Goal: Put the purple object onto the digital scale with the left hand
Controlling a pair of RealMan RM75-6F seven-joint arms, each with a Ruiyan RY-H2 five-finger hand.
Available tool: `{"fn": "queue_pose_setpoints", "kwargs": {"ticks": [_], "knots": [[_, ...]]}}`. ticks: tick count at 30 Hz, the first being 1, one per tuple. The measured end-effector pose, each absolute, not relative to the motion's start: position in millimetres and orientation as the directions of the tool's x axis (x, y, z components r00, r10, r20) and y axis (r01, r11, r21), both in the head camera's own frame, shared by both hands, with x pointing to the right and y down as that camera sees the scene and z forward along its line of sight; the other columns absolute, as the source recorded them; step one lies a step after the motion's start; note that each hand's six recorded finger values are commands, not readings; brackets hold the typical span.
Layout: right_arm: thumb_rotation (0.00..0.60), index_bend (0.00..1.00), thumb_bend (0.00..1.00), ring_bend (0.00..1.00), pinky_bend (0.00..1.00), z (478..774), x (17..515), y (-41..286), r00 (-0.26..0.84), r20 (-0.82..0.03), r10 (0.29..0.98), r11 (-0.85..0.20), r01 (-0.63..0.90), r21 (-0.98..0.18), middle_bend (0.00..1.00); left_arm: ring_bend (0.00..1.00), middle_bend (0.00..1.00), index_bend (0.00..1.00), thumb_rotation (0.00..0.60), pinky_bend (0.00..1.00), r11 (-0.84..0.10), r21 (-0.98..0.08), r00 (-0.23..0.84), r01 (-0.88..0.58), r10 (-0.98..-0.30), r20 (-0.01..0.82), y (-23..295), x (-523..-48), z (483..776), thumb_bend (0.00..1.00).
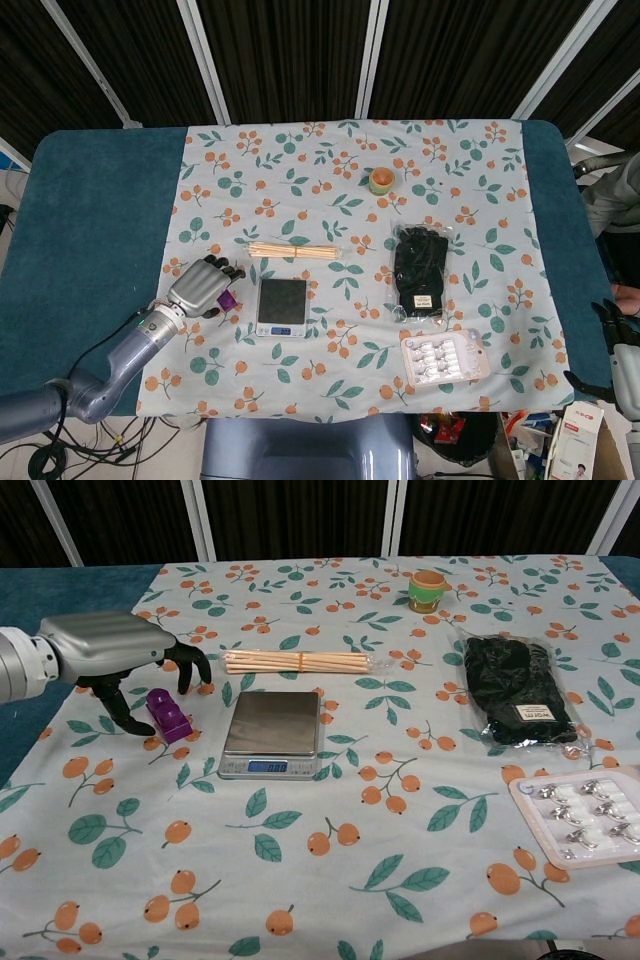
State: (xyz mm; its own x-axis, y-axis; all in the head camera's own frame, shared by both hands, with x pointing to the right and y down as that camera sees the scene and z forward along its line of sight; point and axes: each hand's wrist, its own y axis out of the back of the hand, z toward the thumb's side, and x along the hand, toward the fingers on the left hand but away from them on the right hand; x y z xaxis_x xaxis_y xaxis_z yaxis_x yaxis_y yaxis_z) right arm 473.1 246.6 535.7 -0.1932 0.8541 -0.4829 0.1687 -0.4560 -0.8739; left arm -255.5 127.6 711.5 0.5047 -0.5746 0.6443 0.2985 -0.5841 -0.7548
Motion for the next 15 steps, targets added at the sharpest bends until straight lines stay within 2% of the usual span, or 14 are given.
{"fn": "queue_pose_setpoints", "kwargs": {"ticks": [12,15], "knots": [[0.600,0.03,0.08,0.17,0.19,536.0,473.9,247.0,-0.197,-0.487,0.851,-0.460,0.169,-0.872,0.01,0.25,0.46,0.31,0.600,0.31,-0.584,-0.741,0.502,0.332,-0.556,0.663,131.4,-256.3,719.0,0.30],[0.600,0.03,0.08,0.17,0.19,536.7,474.1,247.3,-0.200,-0.491,0.848,-0.463,0.173,-0.870,0.01,0.26,0.44,0.31,0.600,0.31,-0.582,-0.740,0.499,0.336,-0.557,0.664,131.0,-257.4,719.2,0.31]]}}
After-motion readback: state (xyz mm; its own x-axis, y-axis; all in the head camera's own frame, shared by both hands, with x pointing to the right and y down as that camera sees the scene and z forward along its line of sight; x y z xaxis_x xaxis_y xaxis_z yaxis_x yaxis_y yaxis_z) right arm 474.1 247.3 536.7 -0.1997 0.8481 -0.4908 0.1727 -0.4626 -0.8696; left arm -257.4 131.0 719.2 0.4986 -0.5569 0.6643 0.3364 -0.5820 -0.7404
